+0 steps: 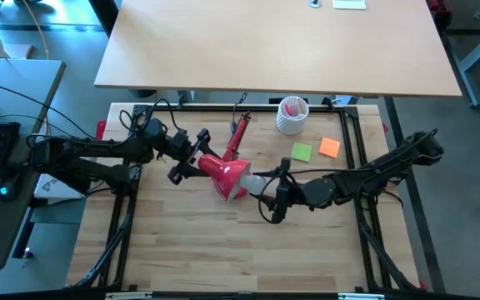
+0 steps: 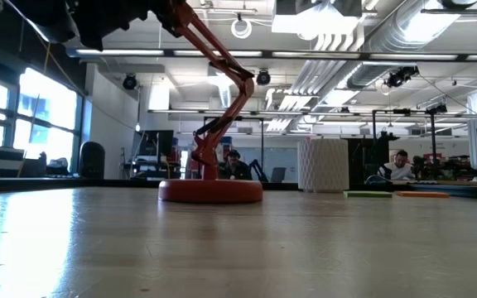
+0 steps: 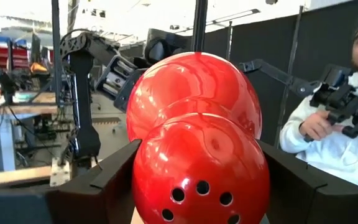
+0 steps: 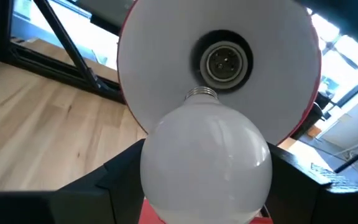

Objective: Screw lightbulb
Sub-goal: Insert the white lightbulb into the red lamp

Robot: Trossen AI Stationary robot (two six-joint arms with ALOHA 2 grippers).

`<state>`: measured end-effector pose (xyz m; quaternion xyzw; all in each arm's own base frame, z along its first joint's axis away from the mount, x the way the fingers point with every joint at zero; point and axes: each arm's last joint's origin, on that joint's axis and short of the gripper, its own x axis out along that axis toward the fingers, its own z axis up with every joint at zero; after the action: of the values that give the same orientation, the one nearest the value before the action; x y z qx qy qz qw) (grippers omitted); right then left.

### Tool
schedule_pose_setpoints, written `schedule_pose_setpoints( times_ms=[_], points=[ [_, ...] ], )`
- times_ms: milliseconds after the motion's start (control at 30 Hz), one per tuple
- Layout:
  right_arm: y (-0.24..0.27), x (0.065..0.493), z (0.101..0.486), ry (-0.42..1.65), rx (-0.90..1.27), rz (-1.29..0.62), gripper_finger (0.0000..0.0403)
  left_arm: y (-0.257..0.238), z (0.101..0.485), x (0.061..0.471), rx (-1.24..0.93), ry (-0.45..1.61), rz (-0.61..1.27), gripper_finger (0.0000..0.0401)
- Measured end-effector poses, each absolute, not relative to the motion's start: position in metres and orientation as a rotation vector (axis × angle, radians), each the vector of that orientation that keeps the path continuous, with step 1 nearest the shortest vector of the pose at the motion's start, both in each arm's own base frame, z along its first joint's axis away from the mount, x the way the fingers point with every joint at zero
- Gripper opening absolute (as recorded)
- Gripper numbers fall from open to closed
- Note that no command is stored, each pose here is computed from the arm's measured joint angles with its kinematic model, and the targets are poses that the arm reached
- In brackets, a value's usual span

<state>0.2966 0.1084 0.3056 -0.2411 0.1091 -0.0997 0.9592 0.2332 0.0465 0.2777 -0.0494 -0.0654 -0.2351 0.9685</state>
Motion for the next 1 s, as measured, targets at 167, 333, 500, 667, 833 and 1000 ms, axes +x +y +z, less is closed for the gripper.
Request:
schedule_pose_setpoints(
  times_ms=[167, 333, 500, 667, 833, 1000],
  points=[
    [0.106, 0.301, 0.303, 0.208, -0.401, -0.227, 0.0252, 0.050, 0.275, 0.233, -0.139, -0.099, -0.452, 0.0250],
    [0.109, 0.309, 0.294, 0.218, -0.415, -0.326, 0.0252, 0.048, 0.274, 0.234, -0.154, -0.100, -0.432, 0.0250],
    [0.114, 0.312, 0.290, 0.212, -0.475, -0.333, 0.0252, 0.049, 0.272, 0.237, -0.203, -0.088, -0.410, 0.0250],
    [0.114, 0.312, 0.293, 0.198, -0.510, -0.347, 0.0252, 0.045, 0.269, 0.241, -0.247, -0.071, -0.411, 0.0250],
    [0.112, 0.313, 0.295, 0.185, -0.515, -0.332, 0.0252, 0.043, 0.265, 0.244, -0.254, -0.062, -0.410, 0.0250],
    [0.104, 0.316, 0.294, 0.195, -0.516, -0.340, 0.0252, 0.040, 0.262, 0.250, -0.245, -0.087, -0.424, 0.0251]
  ],
)
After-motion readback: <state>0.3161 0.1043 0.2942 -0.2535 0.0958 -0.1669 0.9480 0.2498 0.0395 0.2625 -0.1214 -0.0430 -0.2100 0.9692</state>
